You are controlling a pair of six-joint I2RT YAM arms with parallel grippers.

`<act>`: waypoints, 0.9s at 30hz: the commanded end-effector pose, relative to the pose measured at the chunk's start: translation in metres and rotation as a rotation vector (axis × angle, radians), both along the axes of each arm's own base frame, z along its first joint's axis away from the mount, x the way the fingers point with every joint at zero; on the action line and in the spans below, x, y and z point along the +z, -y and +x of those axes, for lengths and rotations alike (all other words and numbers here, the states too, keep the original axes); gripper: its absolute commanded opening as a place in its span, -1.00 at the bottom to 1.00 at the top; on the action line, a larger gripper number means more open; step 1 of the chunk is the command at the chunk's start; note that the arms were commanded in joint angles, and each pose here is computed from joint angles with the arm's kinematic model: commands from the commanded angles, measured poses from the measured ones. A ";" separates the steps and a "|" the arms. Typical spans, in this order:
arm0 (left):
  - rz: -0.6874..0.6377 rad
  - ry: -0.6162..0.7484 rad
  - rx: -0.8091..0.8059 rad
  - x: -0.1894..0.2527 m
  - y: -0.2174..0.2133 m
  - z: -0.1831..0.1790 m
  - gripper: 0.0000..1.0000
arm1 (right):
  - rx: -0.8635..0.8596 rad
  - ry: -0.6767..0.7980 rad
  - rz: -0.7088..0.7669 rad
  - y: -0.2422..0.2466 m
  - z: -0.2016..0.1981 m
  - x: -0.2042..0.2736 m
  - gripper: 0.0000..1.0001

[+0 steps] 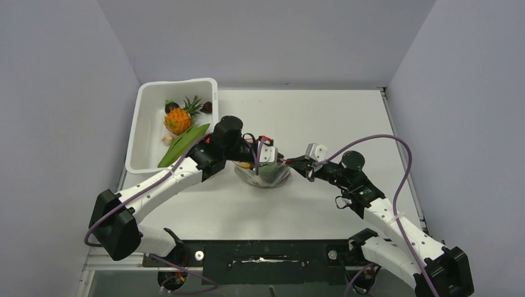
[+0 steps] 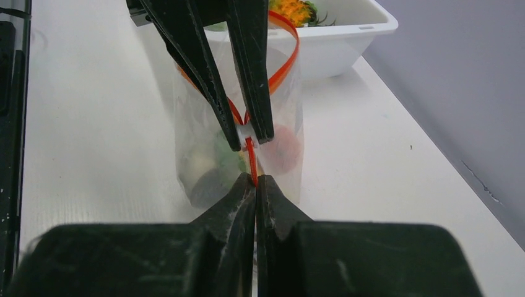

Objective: Place the food in the zip-top bag and seal the zipper
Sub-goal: Zip the zipper food storage bag at the center of the board.

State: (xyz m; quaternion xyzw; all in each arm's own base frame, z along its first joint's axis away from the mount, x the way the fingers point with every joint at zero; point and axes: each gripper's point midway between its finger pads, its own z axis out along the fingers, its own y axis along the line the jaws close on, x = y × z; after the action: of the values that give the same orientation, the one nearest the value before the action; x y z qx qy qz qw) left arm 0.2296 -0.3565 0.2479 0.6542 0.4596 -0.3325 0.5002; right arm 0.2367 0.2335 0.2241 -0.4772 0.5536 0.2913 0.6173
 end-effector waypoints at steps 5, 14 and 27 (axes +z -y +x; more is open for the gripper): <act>-0.028 0.065 0.056 0.034 -0.020 0.013 -1.00 | -0.167 0.071 0.105 0.022 0.019 0.031 -1.00; -0.022 0.068 0.087 0.034 -0.032 0.018 -1.00 | -0.260 0.020 0.127 0.035 0.031 0.027 -1.00; -0.013 0.062 0.139 0.030 -0.049 0.015 -1.00 | -0.363 -0.013 0.162 0.054 0.036 0.027 -1.00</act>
State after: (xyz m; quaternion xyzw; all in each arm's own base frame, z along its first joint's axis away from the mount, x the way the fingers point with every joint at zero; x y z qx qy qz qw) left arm 0.2471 -0.3170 0.2555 0.6334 0.5011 -0.2888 0.5141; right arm 0.2588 0.1979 0.2387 -0.3584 0.6052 0.2569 0.6628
